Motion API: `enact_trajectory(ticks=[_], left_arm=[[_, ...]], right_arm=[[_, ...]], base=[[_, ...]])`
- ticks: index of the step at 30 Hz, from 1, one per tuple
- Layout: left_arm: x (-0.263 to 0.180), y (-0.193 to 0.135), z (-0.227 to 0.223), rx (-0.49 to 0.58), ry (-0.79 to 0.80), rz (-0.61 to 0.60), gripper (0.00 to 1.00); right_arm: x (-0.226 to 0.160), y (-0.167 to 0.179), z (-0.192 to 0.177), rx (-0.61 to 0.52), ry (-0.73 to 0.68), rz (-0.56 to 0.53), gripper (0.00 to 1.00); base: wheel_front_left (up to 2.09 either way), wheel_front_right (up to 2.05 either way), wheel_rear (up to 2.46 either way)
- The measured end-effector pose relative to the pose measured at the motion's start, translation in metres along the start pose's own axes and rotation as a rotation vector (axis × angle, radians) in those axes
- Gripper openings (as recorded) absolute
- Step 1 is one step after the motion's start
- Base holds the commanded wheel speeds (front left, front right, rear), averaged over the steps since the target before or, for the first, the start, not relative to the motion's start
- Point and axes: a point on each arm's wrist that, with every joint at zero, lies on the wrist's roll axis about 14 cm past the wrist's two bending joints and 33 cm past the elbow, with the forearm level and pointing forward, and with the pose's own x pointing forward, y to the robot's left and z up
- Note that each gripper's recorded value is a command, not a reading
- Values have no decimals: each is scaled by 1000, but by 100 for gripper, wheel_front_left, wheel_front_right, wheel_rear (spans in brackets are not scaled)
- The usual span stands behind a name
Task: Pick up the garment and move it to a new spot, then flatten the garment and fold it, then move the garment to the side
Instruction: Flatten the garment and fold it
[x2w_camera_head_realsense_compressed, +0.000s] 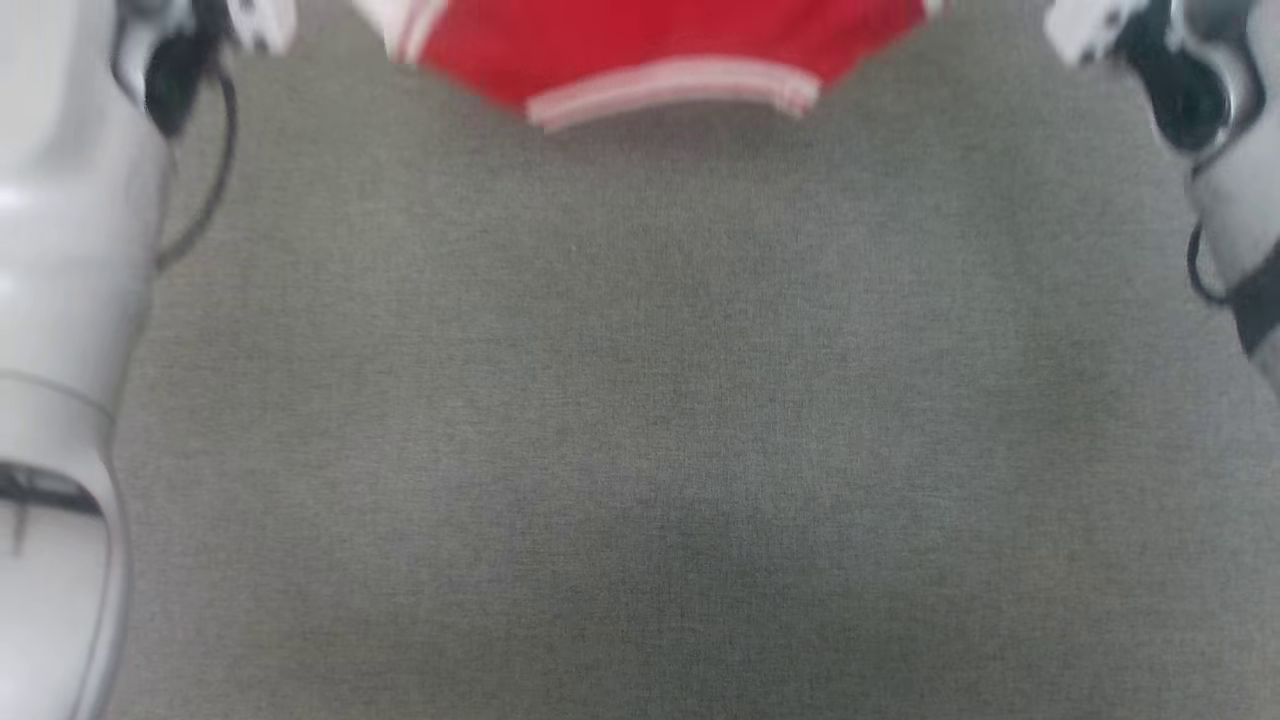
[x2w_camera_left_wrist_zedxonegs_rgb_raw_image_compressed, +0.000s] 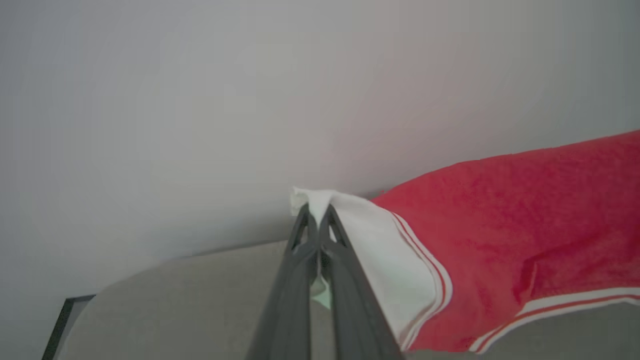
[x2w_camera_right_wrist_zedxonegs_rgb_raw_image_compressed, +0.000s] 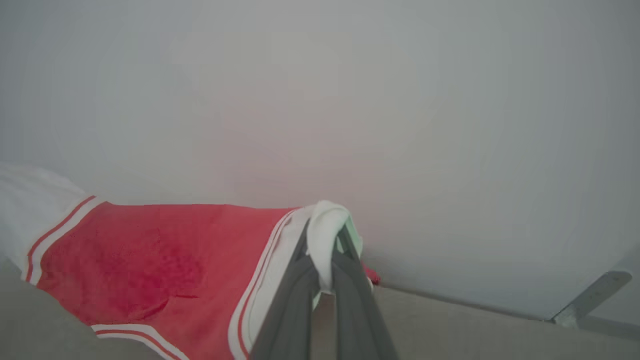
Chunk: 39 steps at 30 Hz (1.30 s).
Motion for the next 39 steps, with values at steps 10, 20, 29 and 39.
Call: enact_trajectory(ticks=[10,20,29,39], left_arm=[[-54,5,-86,-59,322,-18,0],[-126,15,-145,-61,482,-42,0],[-198,7,-163,-106,591,-16,0],[-270,-14,-187,-159,750,11,0]], right_arm=[[-59,2,-58,61,310,59,0],[-138,2,-114,91,612,120,0],[-206,5,-146,121,844,177,0],[-274,4,-169,154,1045,213,0]], base=[[0,0,0],[0,0,0],[0,0,0],[0,0,0]])
